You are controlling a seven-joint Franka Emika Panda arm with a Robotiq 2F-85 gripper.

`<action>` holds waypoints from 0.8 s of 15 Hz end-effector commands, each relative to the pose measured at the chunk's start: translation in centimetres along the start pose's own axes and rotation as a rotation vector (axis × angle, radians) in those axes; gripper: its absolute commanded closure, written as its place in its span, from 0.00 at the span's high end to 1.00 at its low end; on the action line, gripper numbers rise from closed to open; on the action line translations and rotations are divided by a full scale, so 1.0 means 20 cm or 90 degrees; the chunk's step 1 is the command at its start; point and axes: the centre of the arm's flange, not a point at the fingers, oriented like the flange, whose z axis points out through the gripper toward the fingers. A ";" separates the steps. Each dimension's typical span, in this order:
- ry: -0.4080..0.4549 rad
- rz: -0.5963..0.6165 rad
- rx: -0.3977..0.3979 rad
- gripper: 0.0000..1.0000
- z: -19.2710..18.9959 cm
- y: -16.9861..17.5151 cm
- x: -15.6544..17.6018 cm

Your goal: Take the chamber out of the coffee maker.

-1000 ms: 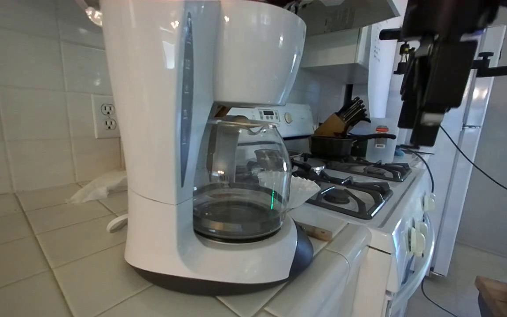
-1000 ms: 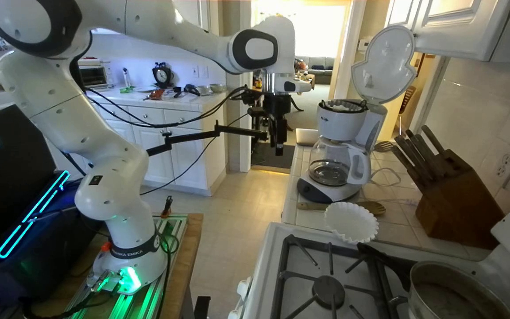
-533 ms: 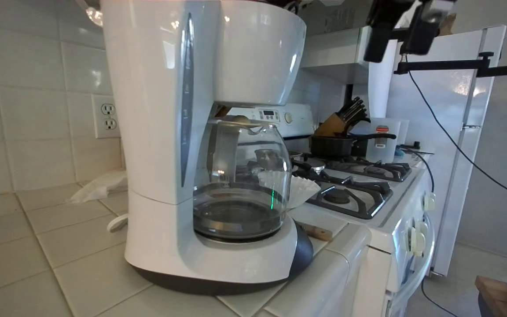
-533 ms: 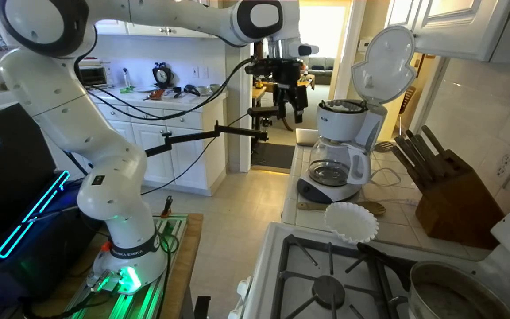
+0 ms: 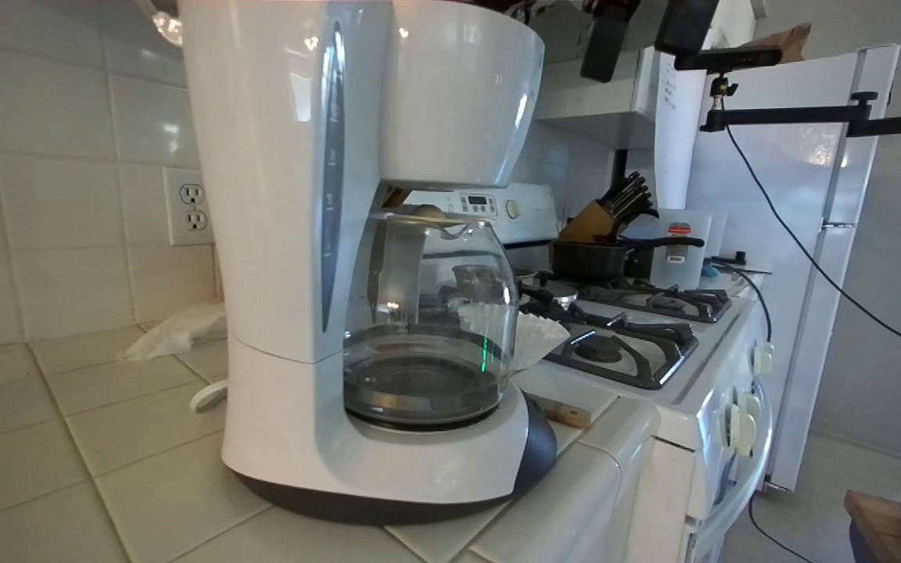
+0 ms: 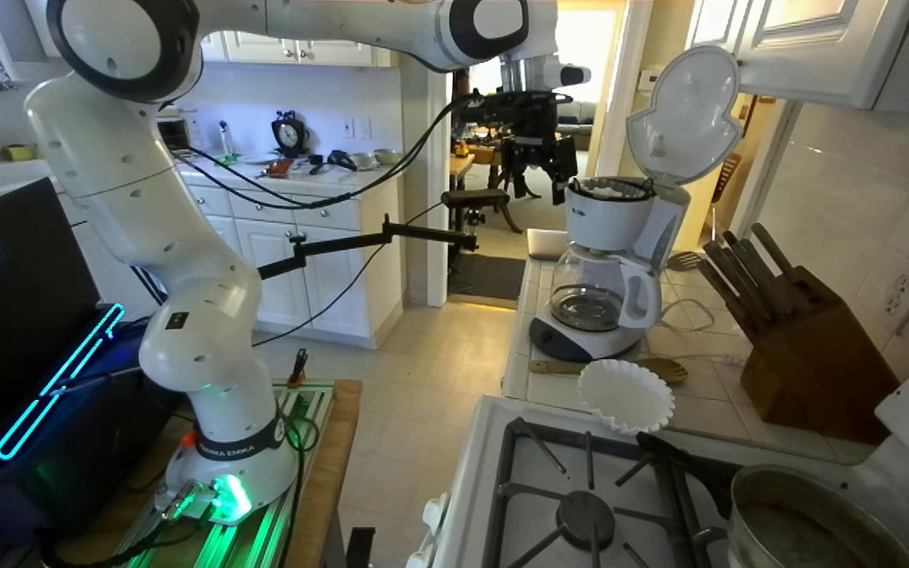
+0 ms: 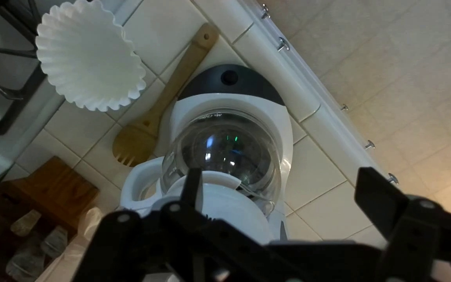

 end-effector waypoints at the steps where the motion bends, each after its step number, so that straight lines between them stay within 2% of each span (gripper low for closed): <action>1: 0.000 -0.001 0.000 1.00 0.00 0.00 0.00; 5: 0.111 -0.118 -0.001 1.00 -0.20 -0.01 0.16; 7: 0.141 -0.183 -0.004 1.00 -0.26 -0.01 0.22; 12: 0.157 -0.352 0.011 1.00 -0.25 0.02 0.32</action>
